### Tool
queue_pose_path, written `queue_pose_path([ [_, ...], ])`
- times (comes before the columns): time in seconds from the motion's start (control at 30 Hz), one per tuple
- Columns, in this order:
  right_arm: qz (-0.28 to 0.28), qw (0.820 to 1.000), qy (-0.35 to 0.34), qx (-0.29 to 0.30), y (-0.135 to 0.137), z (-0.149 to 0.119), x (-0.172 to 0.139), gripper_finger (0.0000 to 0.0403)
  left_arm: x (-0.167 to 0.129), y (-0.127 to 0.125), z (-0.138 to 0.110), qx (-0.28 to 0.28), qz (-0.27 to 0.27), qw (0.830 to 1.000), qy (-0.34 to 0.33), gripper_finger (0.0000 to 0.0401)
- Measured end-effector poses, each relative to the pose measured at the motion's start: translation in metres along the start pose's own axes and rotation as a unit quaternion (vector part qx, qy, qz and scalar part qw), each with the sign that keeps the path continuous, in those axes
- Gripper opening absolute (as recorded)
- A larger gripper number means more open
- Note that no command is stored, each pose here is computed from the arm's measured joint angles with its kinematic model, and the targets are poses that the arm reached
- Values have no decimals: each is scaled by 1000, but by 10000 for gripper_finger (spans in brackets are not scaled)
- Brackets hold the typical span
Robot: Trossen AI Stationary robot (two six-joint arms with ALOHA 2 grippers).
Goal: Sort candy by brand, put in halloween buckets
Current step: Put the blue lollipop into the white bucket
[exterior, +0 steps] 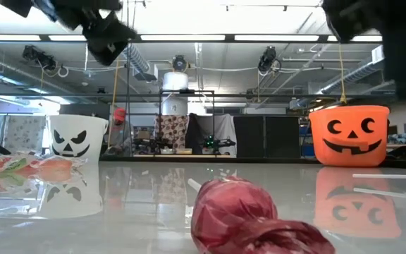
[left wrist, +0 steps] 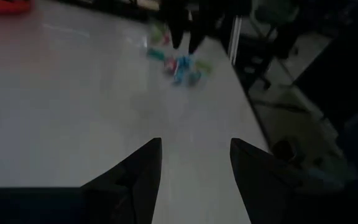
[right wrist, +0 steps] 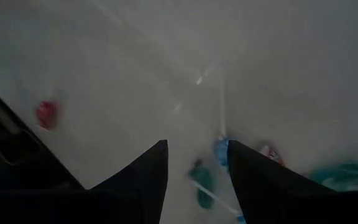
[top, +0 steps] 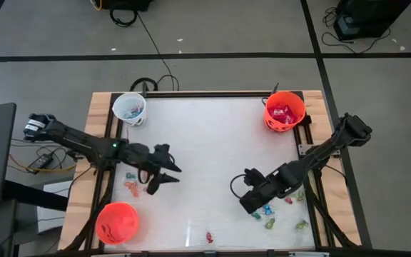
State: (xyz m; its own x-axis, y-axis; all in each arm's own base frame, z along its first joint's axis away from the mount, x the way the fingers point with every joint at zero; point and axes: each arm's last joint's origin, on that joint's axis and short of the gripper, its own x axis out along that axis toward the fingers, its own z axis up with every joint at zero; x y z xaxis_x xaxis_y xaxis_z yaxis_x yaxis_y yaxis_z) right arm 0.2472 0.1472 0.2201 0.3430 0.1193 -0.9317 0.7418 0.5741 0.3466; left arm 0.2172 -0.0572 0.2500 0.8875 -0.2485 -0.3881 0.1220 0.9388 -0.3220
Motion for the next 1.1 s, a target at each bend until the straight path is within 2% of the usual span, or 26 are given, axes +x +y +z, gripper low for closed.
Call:
queue_pose_path([
  [0.13, -21, 999, 42, -19, -10, 0, 23, 177, 12, -2, -10, 19, 1, 999, 31, 198],
  [0.23, -4, 999, 42, -31, -10, 1, 35, 176, 19, -4, -15, 23, -2, 999, 46, 198],
  [0.33, -21, 998, 43, -41, -13, 3, 46, 168, 25, -7, -18, 26, -6, 998, 51, 198],
  [0.43, -30, 997, 41, -58, -13, 7, 57, 153, 30, -7, -20, 25, -8, 998, 51, 198],
  [0.57, -32, 994, 73, -77, -13, 12, 77, 126, 33, -7, -20, 24, -10, 999, 45, 198],
  [0.73, -29, 993, 85, -74, -11, 15, 90, 92, 34, -7, -19, 22, -4, 999, 35, 198],
  [0.9, -7, 996, 59, -65, -9, 21, 86, 14, 34, -7, -18, 6, 0, 999, 32, 198],
  [1.03, 18, 999, -20, -39, -5, 34, 72, 10, 34, -7, -16, -15, 3, 1000, 18, 198],
  [1.1, 47, 997, -57, -32, 1, 41, 65, 7, 34, -7, -13, -15, 1, 1000, 5, 198],
])
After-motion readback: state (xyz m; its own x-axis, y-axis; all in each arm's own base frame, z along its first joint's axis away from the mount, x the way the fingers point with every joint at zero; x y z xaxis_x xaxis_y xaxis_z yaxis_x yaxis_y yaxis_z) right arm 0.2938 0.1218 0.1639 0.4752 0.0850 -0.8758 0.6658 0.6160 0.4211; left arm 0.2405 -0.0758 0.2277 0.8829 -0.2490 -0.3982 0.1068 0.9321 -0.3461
